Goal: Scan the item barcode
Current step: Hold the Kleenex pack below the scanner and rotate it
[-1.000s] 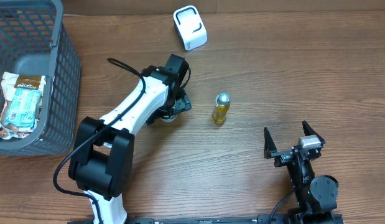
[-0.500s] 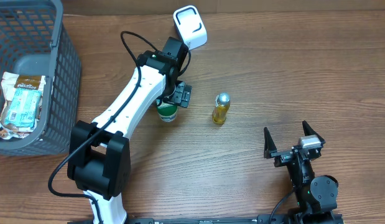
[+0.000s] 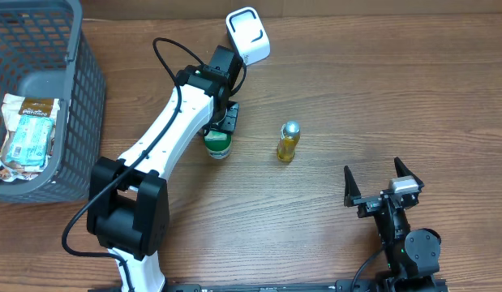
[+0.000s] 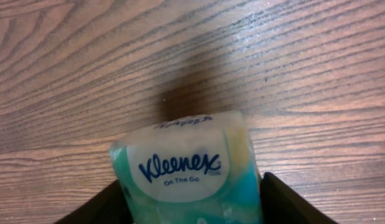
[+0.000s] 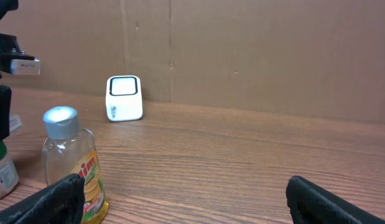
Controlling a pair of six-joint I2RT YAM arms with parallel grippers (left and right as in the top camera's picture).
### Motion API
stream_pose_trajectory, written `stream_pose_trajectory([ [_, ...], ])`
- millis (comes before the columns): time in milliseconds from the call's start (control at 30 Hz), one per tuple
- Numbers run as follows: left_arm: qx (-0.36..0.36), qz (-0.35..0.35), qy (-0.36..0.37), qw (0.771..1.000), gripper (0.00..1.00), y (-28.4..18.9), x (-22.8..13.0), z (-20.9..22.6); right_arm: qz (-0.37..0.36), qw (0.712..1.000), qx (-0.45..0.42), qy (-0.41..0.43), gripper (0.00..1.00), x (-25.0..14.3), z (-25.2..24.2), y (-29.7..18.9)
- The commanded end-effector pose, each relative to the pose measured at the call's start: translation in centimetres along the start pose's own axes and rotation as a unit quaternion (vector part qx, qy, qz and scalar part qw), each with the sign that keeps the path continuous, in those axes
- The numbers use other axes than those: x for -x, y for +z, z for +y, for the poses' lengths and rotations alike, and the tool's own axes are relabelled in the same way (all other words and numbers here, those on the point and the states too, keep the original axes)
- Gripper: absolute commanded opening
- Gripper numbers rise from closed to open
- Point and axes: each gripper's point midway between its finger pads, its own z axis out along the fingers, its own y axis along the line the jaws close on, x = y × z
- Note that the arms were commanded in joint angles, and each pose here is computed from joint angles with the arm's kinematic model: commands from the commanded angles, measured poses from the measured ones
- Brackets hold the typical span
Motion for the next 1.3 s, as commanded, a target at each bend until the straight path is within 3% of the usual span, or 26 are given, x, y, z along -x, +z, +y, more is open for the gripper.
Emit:
stream_pose_trajectory([
  [0, -0.009, 0.0, -0.003, 1.0, 0.54, -0.8, 0.2, -0.2, 0.001, 1.0, -0.006, -0.002, 1.0, -0.3, -0.2, 0.0],
  [467, -0.056, 0.035, 0.036, 0.997, 0.5, -1.6, -1.4, -1.7, 0.001, 1.0, -0.006, -0.002, 1.0, -0.3, -0.2, 0.0],
  [767, -0.05, 0.066, 0.053, 0.995, 0.5, -1.8, -3.0, -1.3, 0.001, 1.0, -0.006, -0.002, 1.0, -0.3, -0.2, 0.0],
  [833, -0.05, 0.07, 0.054, 0.995, 0.56, -1.8, -3.1, -1.3, 0.001, 1.0, -0.006, -0.002, 1.0, -0.3, -0.2, 0.0],
  [900, -0.05, 0.067, 0.057, 0.995, 0.77, -1.8, -3.0, -1.2, 0.001, 1.0, -0.006, -0.002, 1.0, -0.3, -0.2, 0.0],
  [967, -0.047, 0.06, 0.066, 0.995, 0.88, -1.7, -2.7, -1.1, 0.001, 1.0, -0.006, -0.002, 1.0, -0.3, -0.2, 0.0],
  [1033, -0.044, 0.049, 0.079, 0.995, 0.95, -1.6, -2.2, -1.1, 0.001, 1.0, -0.006, -0.002, 1.0, -0.3, -0.2, 0.0],
  [1267, -0.047, 0.047, 0.131, 0.989, 0.98, -0.8, -2.1, -1.3, 0.001, 1.0, -0.006, -0.002, 1.0, -0.3, -0.2, 0.0],
])
